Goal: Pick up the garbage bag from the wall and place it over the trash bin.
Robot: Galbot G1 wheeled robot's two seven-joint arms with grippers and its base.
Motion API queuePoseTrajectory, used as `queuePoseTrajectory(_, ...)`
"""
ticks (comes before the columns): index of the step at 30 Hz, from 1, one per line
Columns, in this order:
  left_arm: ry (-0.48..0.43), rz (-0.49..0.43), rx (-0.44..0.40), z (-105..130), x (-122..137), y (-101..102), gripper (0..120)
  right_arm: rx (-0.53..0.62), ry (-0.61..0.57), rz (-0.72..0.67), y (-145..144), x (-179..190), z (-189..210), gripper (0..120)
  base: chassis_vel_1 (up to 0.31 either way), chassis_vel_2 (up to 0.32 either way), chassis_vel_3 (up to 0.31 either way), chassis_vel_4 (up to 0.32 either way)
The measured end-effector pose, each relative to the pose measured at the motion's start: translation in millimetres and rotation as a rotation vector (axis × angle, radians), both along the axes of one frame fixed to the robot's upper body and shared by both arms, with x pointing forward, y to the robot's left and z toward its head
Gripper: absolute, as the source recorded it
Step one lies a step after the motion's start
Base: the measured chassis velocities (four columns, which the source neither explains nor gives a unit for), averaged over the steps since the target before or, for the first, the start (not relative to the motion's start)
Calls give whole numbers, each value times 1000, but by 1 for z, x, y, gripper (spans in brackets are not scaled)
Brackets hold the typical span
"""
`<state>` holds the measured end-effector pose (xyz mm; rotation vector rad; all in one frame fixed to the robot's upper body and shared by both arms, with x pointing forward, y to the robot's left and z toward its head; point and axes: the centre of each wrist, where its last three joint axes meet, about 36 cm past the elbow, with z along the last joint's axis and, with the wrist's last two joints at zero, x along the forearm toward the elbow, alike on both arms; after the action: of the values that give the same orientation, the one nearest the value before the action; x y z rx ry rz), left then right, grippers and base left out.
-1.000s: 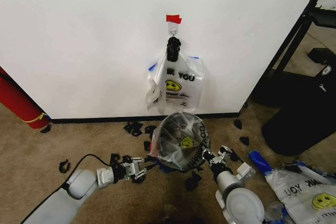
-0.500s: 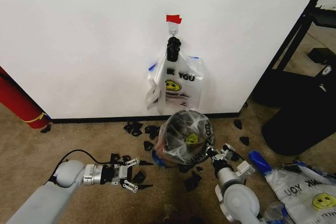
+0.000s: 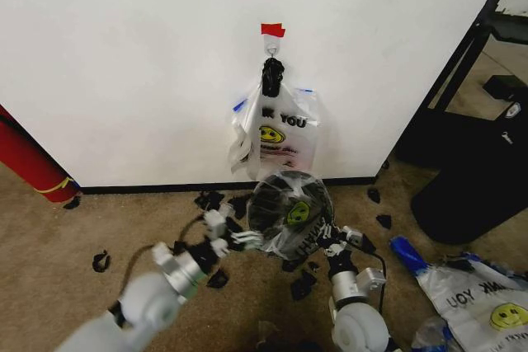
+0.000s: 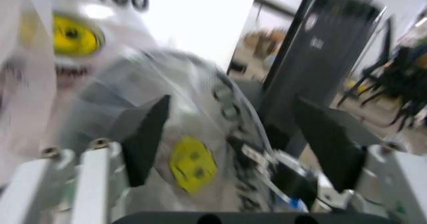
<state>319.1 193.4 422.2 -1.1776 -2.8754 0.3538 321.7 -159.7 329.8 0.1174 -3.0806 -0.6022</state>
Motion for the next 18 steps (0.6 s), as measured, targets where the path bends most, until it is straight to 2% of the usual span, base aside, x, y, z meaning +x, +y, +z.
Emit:
queuePoseTrajectory(1, 31, 35, 69, 7, -12, -12, 64, -15, -8, 4, 2, -1, -2, 0, 0, 0, 0, 0)
queuePoseTrajectory(5, 133, 180, 198, 27, -27, -35, 47, -40, -25, 46, 5, -3, -4, 0, 0, 0, 0, 0)
queuePoseTrajectory(6, 151, 198, 209, 32, -26, -39, 42, -47, -31, 64, 4, -4, -5, 0, 0, 0, 0, 0)
queuePoseTrajectory(8, 162, 206, 213, 35, -25, -40, 41, -51, -34, 75, 4, -4, -6, 0, 0, 0, 0, 0)
queuePoseTrajectory(14, 286, 255, 270, 67, -14, -59, 14, -108, -64, 210, -24, 5, -8, 0, 0, 0, 0, 0)
queuePoseTrajectory(15, 286, 255, 270, 67, -14, -59, 14, -108, -64, 210, -24, 5, -8, 0, 0, 0, 0, 0)
queuePoseTrajectory(18, 316, 266, 295, 77, -17, -68, 1, -123, -45, 266, -41, 13, -2, 0, 0, 0, 0, 0)
